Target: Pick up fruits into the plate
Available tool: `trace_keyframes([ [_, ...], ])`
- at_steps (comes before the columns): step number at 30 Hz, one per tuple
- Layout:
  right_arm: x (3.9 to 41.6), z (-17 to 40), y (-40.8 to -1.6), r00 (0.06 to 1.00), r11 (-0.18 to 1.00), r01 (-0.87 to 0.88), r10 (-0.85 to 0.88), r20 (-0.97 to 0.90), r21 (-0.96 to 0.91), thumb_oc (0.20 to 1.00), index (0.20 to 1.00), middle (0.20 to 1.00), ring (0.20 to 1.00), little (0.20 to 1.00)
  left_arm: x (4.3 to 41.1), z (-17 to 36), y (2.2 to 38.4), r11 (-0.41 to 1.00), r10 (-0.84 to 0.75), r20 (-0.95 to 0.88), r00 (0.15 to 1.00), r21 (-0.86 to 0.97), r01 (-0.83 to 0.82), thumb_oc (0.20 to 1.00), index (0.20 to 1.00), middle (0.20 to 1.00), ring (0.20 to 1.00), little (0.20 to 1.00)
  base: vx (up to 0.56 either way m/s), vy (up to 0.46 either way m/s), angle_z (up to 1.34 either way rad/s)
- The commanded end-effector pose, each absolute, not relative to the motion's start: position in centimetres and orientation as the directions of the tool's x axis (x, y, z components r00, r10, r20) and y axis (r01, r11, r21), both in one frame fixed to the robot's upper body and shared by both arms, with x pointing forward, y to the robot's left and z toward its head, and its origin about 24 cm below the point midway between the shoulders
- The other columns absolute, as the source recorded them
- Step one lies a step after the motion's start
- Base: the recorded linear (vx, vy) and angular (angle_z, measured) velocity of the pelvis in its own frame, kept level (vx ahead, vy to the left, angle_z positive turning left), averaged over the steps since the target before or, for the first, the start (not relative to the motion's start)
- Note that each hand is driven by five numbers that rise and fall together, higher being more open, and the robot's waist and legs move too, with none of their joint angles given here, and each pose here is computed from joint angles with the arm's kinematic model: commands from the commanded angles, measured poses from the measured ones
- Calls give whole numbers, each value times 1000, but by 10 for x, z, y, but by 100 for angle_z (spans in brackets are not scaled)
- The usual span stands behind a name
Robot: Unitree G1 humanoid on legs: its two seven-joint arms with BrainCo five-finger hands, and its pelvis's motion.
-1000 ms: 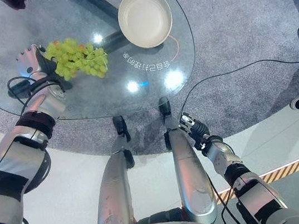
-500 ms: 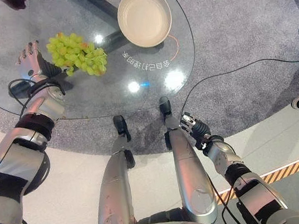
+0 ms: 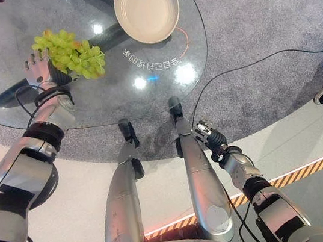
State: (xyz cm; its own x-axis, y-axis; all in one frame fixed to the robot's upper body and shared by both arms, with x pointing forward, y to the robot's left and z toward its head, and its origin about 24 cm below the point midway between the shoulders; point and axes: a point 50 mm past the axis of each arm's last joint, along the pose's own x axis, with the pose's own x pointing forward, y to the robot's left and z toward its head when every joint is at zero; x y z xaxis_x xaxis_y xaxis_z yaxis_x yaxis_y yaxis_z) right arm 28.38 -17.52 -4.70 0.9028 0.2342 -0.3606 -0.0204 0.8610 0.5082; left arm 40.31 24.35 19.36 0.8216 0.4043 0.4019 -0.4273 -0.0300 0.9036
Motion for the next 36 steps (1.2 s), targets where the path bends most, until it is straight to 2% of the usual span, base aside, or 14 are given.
trace_keyframes([
  [1, 267, -56, -171, 893, 839, -47, 278, -353, 542, 1000, 1000, 1000, 1000, 1000, 400, 225, 259, -218, 404, 526, 748, 850, -480, 1000, 1000, 1000, 1000, 1000, 16, -28, -7],
  [7, 266, -55, -174, 897, 829, -62, 290, -333, 556, 1000, 1000, 1000, 1000, 1000, 401, 255, 252, -433, 275, 642, 716, 748, -503, 1000, 1000, 1000, 1000, 1000, 17, -38, -5],
  [12, 264, -55, -174, 900, 818, -60, 293, -323, 572, 1000, 1000, 1000, 1000, 1000, 401, 272, 246, -502, 221, 682, 697, 692, -518, 1000, 1000, 1000, 1000, 1000, 17, -37, -6],
  [19, 265, -53, -172, 902, 806, -72, 303, -306, 588, 1000, 1000, 1000, 1000, 1000, 406, 279, 235, -563, 147, 657, 740, 670, -483, 1000, 1000, 1000, 1000, 1000, 17, -24, -2],
  [24, 268, -50, -169, 904, 798, -87, 315, -290, 596, 1000, 1000, 1000, 1000, 1000, 413, 276, 222, -585, 96, 563, 821, 699, -411, 1000, 1000, 1000, 1000, 1000, 8, -9, -2],
  [25, 269, -48, -168, 905, 794, -94, 319, -280, 600, 1000, 1000, 1000, 1000, 1000, 417, 271, 216, -567, 85, 470, 878, 748, -346, 1000, 1000, 1000, 1000, 1000, 0, 0, 0],
  [27, 270, -45, -168, 908, 792, -102, 321, -269, 602, 1000, 1000, 1000, 1000, 1000, 422, 260, 208, -553, 69, 348, 935, 793, -254, 1000, 1000, 1000, 1000, 1000, 0, 0, 0],
  [32, 269, -45, -170, 908, 797, -108, 323, -269, 594, 1000, 1000, 1000, 1000, 1000, 425, 250, 203, -465, 74, 208, 975, 872, -151, 1000, 1000, 1000, 1000, 1000, 24, 14, -2],
  [33, 263, -49, -172, 903, 798, -93, 320, -287, 596, 1000, 1000, 1000, 1000, 1000, 425, 236, 200, -423, 69, 104, 992, 904, -65, 1000, 1000, 1000, 1000, 1000, 88, 35, -7],
  [36, 261, -49, -175, 904, 800, -92, 317, -287, 593, 1000, 1000, 1000, 1000, 1000, 424, 225, 201, -357, 50, 30, 998, 934, -10, 1000, 1000, 1000, 1000, 1000, 30, 13, -2],
])
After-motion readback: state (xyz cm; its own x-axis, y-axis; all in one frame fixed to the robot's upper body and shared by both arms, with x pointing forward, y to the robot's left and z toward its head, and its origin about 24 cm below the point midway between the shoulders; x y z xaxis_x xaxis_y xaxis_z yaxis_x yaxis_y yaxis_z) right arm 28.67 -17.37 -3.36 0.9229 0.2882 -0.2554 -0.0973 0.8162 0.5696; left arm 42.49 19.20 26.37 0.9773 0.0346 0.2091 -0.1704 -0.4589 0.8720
